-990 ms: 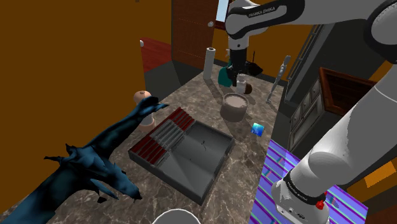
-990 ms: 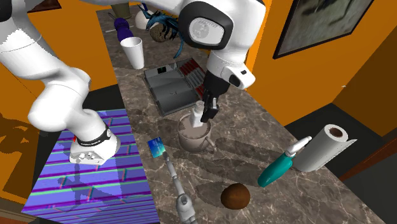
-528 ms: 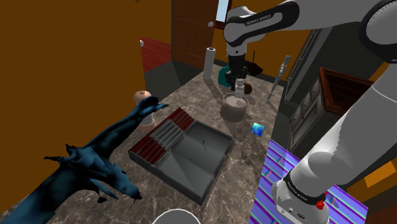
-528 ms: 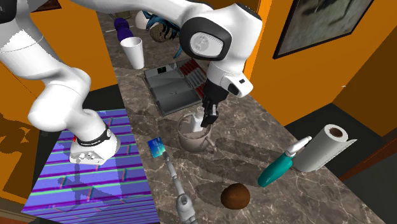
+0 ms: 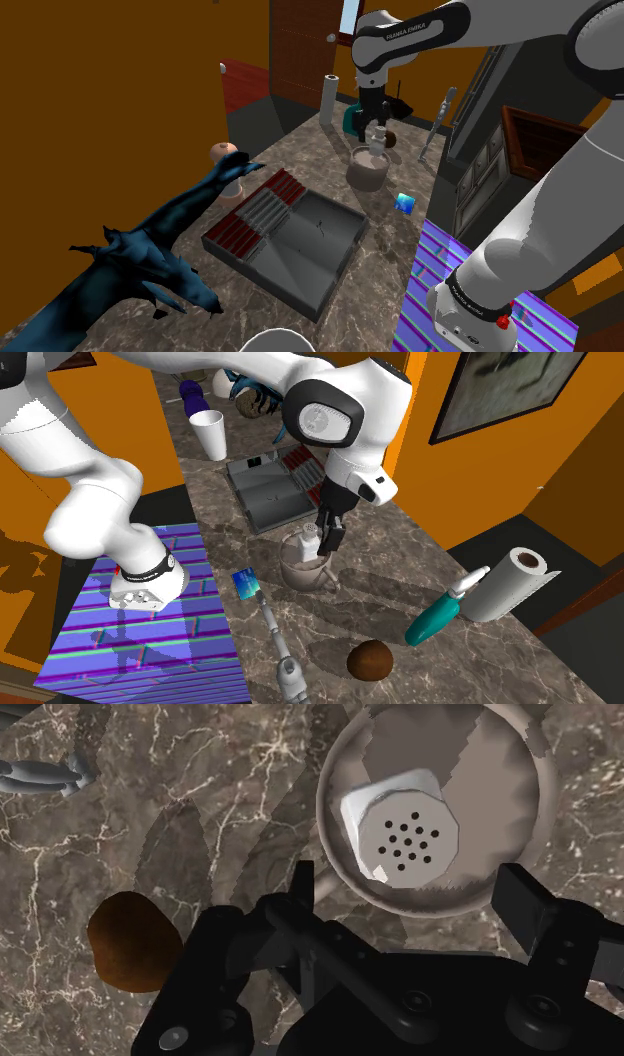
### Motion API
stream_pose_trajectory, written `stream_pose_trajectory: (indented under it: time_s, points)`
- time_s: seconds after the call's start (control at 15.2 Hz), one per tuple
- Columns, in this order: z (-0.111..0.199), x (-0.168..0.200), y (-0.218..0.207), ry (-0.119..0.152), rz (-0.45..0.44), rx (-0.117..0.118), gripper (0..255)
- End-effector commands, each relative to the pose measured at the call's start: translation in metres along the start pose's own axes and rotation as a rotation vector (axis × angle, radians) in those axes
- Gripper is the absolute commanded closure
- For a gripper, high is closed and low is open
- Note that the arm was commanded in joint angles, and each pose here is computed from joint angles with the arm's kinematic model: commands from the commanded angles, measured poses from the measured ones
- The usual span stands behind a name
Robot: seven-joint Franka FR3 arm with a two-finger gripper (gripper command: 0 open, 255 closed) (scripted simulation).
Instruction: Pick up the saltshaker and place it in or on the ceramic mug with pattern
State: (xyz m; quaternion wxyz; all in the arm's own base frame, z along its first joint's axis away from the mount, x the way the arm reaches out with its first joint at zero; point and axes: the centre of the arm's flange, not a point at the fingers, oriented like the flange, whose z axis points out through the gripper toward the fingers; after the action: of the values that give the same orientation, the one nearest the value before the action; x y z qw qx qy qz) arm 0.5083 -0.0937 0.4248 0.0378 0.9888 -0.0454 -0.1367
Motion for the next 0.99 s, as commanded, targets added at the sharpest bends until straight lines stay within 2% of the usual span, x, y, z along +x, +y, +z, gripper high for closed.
stream_pose_trajectory:
  time_s: [0.0, 0.13, 0.4, 0.92]
  points:
    - [0.000, 0.000, 0.000, 0.000, 0.000, 0.000, 0]
    - [0.000, 0.000, 0.000, 0.000, 0.000, 0.000, 0]
    - [-0.050, 0.000, 0.000, 0.000, 0.000, 0.000, 0]
    - [-0.050, 0.000, 0.000, 0.000, 0.000, 0.000, 0]
